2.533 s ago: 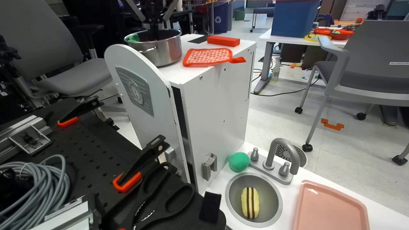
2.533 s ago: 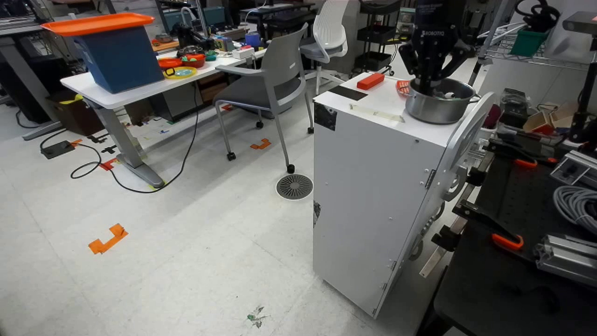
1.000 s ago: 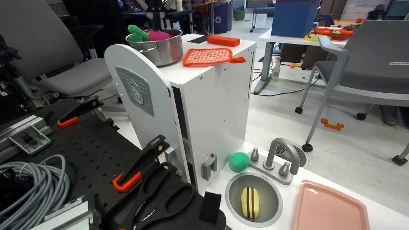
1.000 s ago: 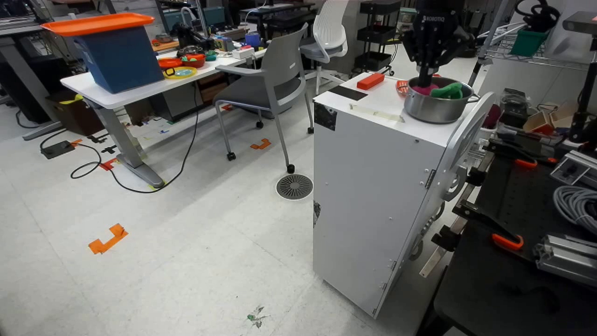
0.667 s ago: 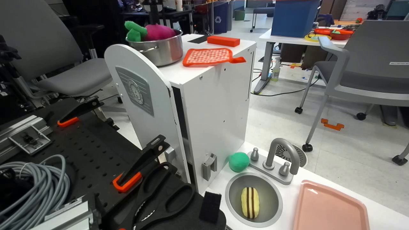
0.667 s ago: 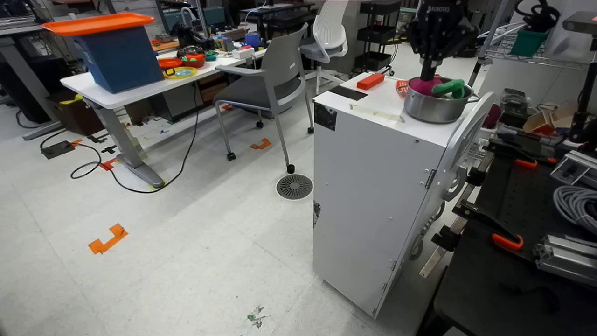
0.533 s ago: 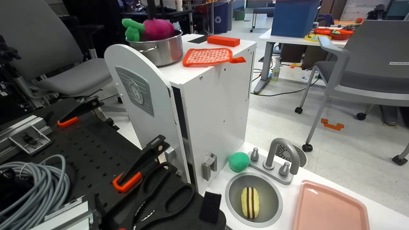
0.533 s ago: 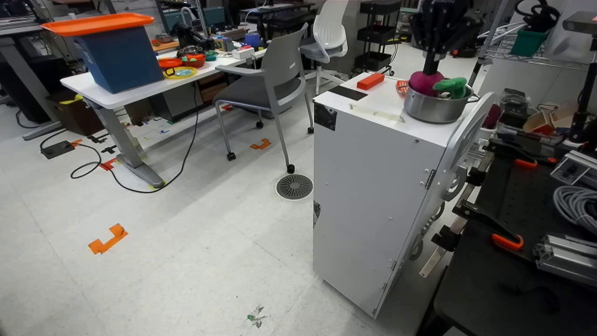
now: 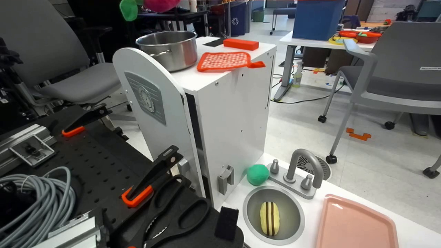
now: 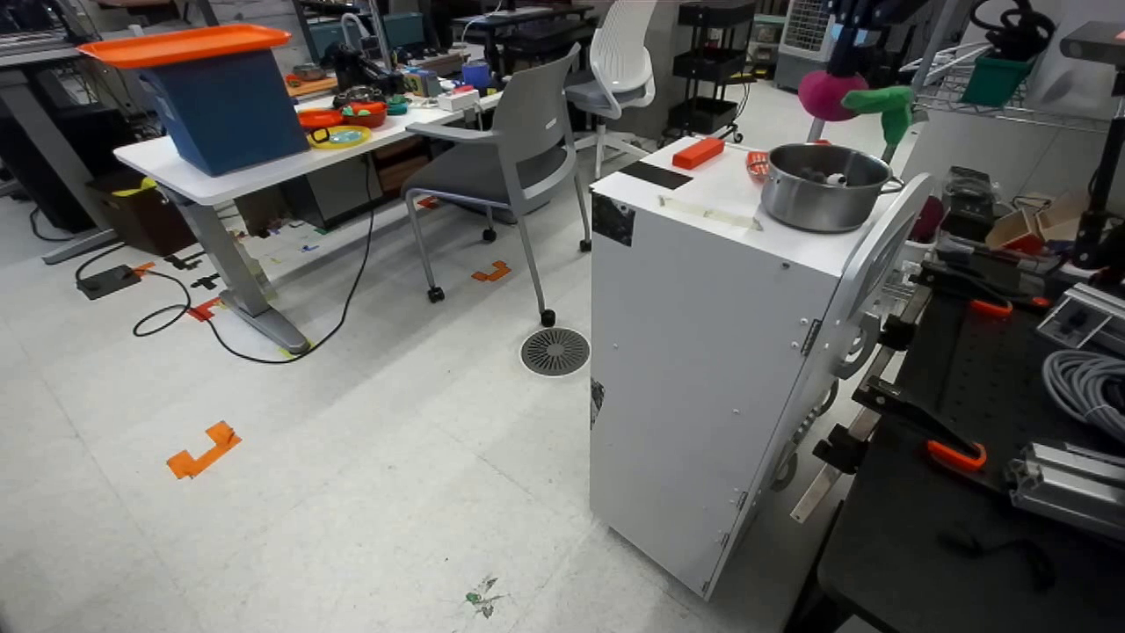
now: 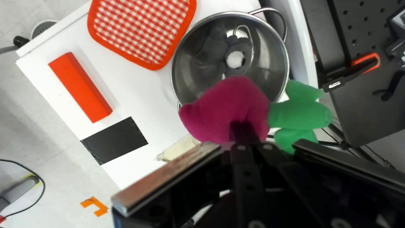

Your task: Take the plush toy out of the pot

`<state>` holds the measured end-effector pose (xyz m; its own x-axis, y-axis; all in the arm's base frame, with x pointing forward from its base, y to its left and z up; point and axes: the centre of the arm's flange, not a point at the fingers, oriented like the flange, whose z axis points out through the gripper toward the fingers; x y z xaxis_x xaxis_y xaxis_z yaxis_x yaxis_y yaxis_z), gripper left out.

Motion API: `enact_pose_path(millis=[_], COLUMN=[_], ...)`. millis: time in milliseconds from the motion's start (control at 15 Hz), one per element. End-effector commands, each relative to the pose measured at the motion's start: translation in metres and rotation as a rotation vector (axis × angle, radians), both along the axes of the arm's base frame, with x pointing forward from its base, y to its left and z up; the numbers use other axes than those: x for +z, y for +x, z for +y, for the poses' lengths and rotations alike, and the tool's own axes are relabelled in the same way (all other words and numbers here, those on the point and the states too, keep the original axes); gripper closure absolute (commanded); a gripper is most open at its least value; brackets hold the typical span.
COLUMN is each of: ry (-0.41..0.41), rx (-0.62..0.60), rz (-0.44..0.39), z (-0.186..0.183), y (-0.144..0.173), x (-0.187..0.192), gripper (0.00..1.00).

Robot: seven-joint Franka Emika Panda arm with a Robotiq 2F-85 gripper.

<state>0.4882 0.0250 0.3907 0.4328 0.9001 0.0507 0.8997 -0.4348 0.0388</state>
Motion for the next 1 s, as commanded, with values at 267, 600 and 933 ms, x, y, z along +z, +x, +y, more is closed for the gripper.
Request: enact_pose_path(millis=[267, 600, 933], ry=[0.039, 0.052, 0.06], rx=[-0.257, -0.454, -0.605], rz=[-0.08, -0.101, -0.125], z=[-0.058, -0.119, -0.163], y=[-0.002, 0.007, 0.015], x=[0.031, 0.041, 0.046], gripper=[1.0, 1.0, 1.0])
